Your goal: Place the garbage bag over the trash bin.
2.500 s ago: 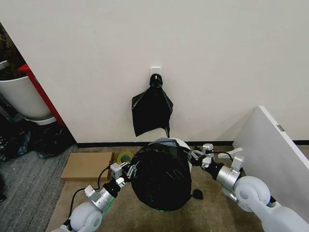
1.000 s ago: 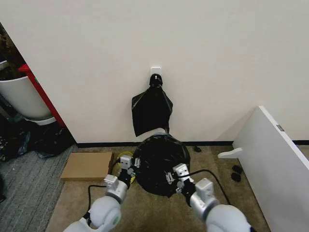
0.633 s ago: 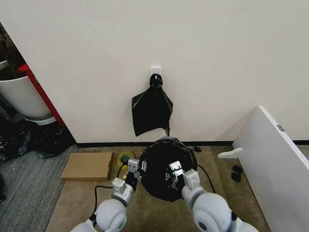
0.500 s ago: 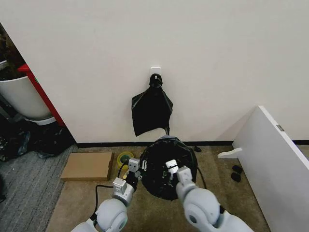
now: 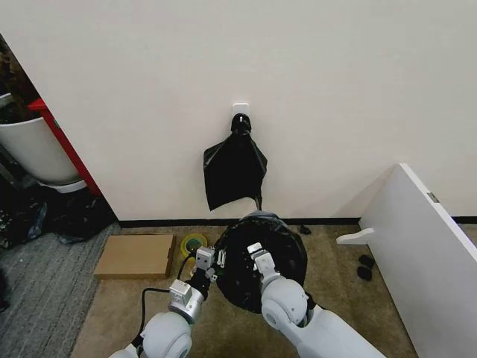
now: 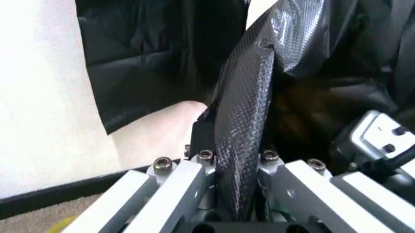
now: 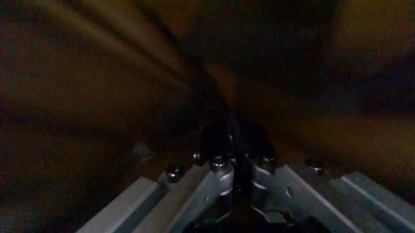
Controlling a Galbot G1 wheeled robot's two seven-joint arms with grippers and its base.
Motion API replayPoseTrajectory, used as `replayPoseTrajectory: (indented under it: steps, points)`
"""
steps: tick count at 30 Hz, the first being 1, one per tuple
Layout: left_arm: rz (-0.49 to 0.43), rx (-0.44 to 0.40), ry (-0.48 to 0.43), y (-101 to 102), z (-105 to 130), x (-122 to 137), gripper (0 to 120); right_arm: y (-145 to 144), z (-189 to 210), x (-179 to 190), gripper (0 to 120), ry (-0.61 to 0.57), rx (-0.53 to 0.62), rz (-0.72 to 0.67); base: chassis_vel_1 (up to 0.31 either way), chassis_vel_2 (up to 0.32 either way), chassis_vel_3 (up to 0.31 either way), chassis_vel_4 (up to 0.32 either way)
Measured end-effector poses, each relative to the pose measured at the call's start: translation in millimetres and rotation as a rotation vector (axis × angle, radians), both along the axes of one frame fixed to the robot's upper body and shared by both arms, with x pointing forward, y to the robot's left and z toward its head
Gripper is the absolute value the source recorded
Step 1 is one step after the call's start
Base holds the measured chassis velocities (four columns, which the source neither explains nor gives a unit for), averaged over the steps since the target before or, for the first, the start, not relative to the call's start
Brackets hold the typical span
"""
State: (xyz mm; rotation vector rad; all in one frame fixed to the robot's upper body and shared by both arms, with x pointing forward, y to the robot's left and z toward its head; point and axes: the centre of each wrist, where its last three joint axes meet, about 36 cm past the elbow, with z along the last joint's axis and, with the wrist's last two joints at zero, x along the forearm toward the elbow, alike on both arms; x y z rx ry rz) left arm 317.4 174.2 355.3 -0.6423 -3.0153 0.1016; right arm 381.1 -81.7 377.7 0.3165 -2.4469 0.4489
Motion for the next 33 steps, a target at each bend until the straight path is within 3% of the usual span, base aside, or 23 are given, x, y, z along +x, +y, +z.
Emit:
replayPoseTrajectory:
  steps: [8,16,24,33]
  points:
    - [0.003,-0.008,0.010,-1,-1,-3,1,-4,-12,-1,0,-0.015,-0.064,0.013,0.000,0.000,0.000,0.000]
    - [-0.031,-0.006,0.016,-5,-2,-12,1,23,-6,9,0,-0.030,-0.025,0.054,0.000,0.000,0.000,0.000]
    - [-0.033,-0.012,0.005,-3,4,-13,1,10,-23,8,0,-0.018,-0.097,0.033,0.000,0.000,0.000,0.000]
    - [-0.028,-0.026,0.003,-2,7,-11,1,24,-12,0,0,-0.037,-0.053,0.078,0.000,0.000,0.000,0.000]
